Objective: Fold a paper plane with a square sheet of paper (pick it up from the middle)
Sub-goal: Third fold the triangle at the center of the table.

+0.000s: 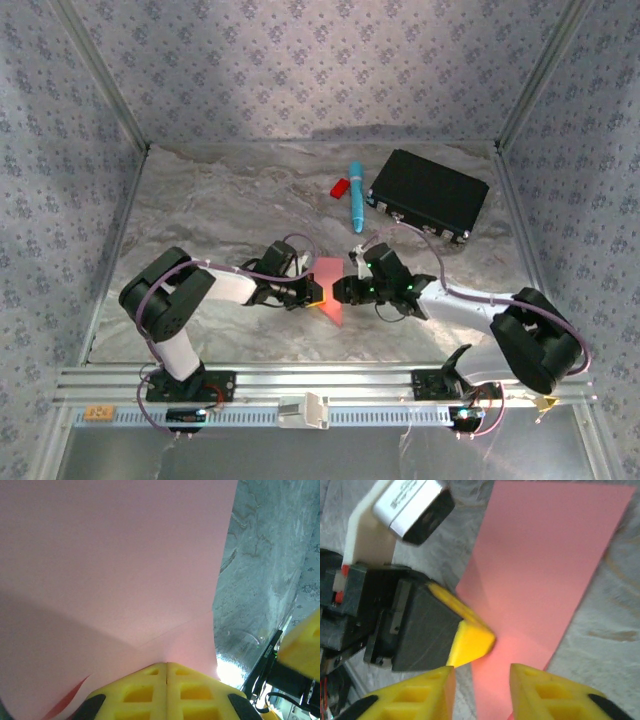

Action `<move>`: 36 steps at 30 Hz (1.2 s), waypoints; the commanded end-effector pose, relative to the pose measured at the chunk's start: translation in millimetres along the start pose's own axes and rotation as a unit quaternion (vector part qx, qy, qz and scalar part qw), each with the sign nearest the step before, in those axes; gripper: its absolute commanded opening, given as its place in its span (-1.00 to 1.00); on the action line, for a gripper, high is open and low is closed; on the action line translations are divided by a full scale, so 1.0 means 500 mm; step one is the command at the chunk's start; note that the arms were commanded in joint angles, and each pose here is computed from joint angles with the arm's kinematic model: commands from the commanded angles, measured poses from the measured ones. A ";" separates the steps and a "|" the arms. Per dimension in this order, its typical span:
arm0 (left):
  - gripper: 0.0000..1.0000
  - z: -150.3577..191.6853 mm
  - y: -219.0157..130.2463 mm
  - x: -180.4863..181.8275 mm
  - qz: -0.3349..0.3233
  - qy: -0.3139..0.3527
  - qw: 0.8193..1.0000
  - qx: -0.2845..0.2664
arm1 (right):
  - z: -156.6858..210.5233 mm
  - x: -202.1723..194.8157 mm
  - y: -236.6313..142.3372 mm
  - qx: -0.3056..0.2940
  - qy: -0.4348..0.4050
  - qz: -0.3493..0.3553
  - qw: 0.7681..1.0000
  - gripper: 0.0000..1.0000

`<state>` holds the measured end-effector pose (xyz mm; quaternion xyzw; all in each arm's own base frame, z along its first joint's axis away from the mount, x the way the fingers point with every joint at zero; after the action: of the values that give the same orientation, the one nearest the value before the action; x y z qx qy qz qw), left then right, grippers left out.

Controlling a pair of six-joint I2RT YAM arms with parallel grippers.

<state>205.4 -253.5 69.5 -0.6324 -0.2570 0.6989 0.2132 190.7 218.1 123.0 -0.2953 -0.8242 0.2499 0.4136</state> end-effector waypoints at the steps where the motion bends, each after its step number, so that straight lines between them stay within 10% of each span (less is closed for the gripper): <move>1: -1.00 0.011 0.011 0.034 -0.040 -0.011 0.999 0.010 | 0.026 0.034 0.017 0.049 0.010 -0.027 0.998 -0.58; 7: -1.00 0.011 0.012 0.035 -0.041 -0.012 0.999 0.011 | 0.044 0.061 0.053 0.080 0.001 -0.030 0.996 -0.88; 36: -1.00 0.012 0.017 0.050 -0.054 -0.015 0.998 0.013 | 0.096 0.028 0.075 0.142 0.011 0.038 0.989 -0.86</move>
<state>205.3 -253.6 68.9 -0.6342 -0.2561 0.6972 0.2148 162.1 254.6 85.8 -0.2590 -0.7763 0.3662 0.4430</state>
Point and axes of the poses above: each hand's point on the last joint's axis, 136 mm out from that joint toward the fingers, its own y axis out along the fingers, its own x axis along the line the jaws close on, z = x × y, the point moved 8 cm from there along -y, back along the fingers, and after that the axes turned 8 degrees about -y, right-handed, at the moved point
